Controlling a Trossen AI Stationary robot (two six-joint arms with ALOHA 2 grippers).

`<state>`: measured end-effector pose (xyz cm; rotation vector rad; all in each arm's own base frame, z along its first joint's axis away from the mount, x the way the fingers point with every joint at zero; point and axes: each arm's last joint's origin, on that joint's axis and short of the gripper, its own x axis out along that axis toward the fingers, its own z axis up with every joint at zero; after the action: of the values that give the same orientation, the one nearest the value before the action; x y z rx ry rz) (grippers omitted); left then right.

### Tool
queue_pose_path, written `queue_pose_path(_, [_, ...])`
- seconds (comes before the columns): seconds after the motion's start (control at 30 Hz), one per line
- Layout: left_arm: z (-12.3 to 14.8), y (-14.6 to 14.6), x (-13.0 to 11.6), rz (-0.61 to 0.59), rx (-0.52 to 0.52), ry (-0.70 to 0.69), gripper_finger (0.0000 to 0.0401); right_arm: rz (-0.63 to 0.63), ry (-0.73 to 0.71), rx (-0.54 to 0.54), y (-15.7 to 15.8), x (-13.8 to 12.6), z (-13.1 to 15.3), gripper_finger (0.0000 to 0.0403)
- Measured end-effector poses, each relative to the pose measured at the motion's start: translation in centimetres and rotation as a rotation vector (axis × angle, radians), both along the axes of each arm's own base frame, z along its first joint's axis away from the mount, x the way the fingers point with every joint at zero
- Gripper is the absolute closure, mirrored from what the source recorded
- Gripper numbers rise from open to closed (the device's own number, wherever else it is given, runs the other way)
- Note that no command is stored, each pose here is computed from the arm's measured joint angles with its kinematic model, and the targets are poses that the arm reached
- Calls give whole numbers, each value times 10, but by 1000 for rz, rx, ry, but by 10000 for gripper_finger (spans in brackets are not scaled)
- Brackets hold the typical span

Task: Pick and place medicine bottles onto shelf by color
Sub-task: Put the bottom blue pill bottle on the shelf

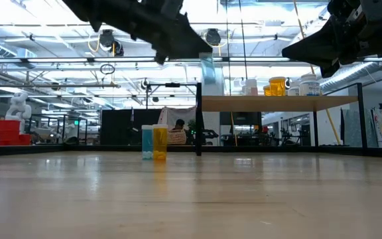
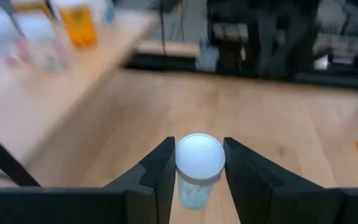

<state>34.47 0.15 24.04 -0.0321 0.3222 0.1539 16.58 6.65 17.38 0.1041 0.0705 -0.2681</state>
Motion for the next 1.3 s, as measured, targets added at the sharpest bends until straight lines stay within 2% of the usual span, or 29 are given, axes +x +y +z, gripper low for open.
queue_pose_path(0.13, [17,11,-5,22,10,-11,275,0,0,-1,0,0,0,399])
queue_pose_path(0.43, [71,27,9,23,100,14,274,0,0,-1,0,0,0,399])
queue_pose_path(0.77, [120,67,6,86,159,-23,274,0,1,-2,0,0,0,399])
queue_pose_path(1.07, [149,104,-3,136,218,-89,274,-36,16,-92,-7,3,1,399])
queue_pose_path(1.3, [157,136,7,118,199,-106,274,-114,-9,-148,-21,8,7,399])
